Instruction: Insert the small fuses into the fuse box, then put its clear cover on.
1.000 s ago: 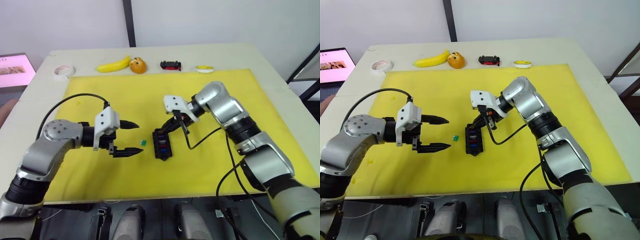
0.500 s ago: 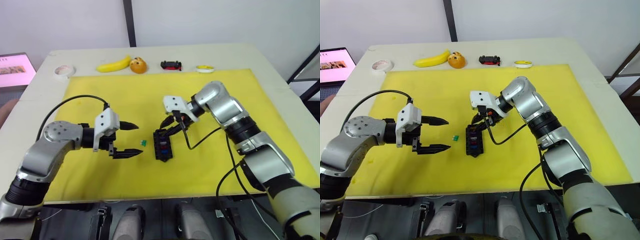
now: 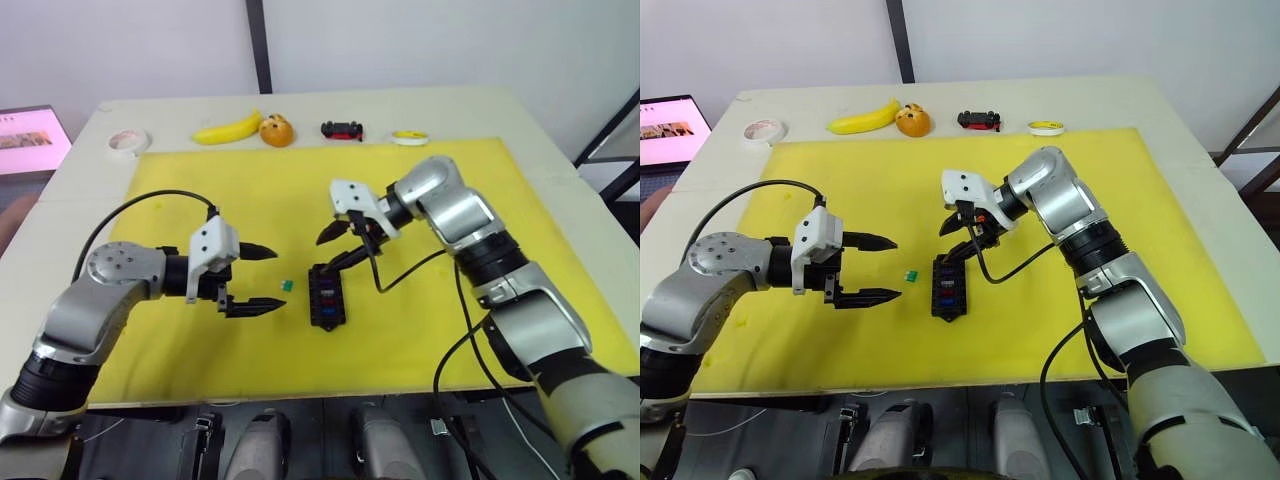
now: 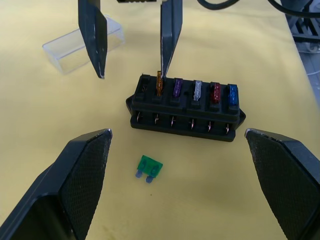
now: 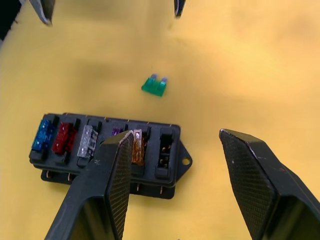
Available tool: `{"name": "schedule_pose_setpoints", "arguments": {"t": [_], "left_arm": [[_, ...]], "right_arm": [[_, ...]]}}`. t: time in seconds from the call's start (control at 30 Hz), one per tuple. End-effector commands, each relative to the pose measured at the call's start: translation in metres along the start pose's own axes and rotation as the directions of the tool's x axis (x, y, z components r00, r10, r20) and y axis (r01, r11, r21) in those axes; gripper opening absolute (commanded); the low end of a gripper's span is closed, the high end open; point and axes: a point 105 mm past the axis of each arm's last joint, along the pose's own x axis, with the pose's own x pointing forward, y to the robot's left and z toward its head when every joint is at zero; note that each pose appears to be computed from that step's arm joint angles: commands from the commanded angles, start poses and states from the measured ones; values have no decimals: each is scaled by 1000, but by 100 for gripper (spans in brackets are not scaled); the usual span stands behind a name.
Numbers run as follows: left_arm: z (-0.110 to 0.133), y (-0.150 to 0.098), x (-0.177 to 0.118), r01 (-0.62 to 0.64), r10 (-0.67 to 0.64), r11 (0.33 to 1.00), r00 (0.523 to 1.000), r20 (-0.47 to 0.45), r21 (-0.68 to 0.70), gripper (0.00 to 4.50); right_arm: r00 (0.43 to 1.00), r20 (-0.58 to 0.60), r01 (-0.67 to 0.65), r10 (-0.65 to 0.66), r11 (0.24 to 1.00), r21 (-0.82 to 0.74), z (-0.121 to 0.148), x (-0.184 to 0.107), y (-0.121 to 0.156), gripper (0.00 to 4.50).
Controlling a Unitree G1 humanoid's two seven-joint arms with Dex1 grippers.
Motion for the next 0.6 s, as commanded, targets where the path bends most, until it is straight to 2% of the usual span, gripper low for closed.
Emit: {"name": "schedule_pose_setpoints", "arguments": {"t": [0.03,0.13,0.2,0.33,0.6], "left_arm": [[9,2,-4,-7,7,999,1000,15,46,450],[9,2,-4,-9,9,999,1000,13,47,450],[9,2,-5,-11,11,999,1000,12,47,450],[8,2,-5,-11,10,999,1000,10,46,450],[8,3,-4,0,0,999,1000,6,50,450]], "right_arm": [[995,90,38,-33,998,-56,25,-16,0,293],[988,136,77,-68,995,-63,28,-22,0,293],[984,155,101,-93,994,-44,20,-24,2,293],[983,156,103,-98,995,-20,5,-24,15,293],[974,150,167,-170,985,30,1,-16,18,293]]}}
